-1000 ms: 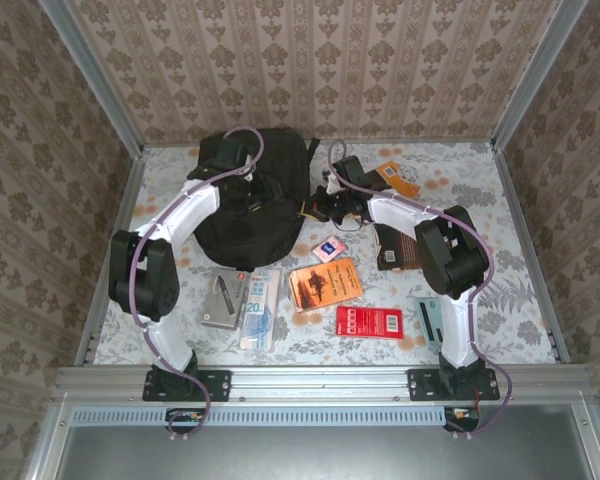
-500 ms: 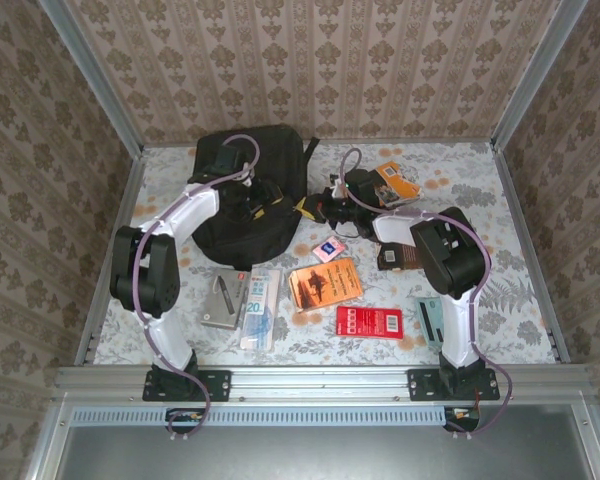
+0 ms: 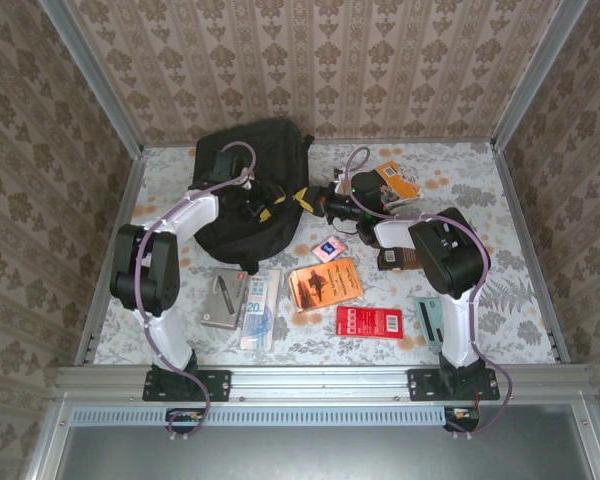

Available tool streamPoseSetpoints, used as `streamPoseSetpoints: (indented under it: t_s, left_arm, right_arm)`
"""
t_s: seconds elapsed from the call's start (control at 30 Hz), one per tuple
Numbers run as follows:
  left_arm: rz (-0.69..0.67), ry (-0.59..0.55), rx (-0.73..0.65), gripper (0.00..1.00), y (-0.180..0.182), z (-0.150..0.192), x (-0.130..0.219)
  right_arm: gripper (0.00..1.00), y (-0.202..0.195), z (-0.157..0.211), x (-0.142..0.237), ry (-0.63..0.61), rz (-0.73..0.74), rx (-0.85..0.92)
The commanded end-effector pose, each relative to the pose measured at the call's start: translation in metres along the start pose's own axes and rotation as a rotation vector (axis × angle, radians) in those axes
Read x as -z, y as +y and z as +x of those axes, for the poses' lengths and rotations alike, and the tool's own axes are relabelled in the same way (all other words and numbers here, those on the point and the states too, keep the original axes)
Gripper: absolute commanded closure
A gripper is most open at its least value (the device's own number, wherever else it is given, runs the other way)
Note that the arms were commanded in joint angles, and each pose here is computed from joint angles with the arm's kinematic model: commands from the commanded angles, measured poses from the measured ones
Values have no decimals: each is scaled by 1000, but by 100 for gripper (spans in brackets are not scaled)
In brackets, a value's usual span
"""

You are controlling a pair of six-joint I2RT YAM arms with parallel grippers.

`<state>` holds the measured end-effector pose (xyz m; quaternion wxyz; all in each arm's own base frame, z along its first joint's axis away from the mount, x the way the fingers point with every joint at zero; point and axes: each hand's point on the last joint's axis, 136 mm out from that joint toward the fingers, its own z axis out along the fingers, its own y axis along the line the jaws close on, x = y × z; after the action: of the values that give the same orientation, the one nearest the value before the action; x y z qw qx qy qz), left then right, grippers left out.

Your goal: Pack the student bag

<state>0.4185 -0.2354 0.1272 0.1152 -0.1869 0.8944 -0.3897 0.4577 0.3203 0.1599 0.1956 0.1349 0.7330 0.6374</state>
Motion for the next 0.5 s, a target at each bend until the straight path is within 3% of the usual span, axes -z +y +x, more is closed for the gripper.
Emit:
streamPoseSetpoints:
  t_s: [0.0, 0.47]
  left_arm:
    - [99, 17, 10, 43, -19, 1, -3]
    - [262, -11, -2, 49, -48, -2, 13]
  right_arm:
    - [100, 24, 13, -3, 51, -107, 77]
    - [100, 0, 21, -3, 71, -107, 92]
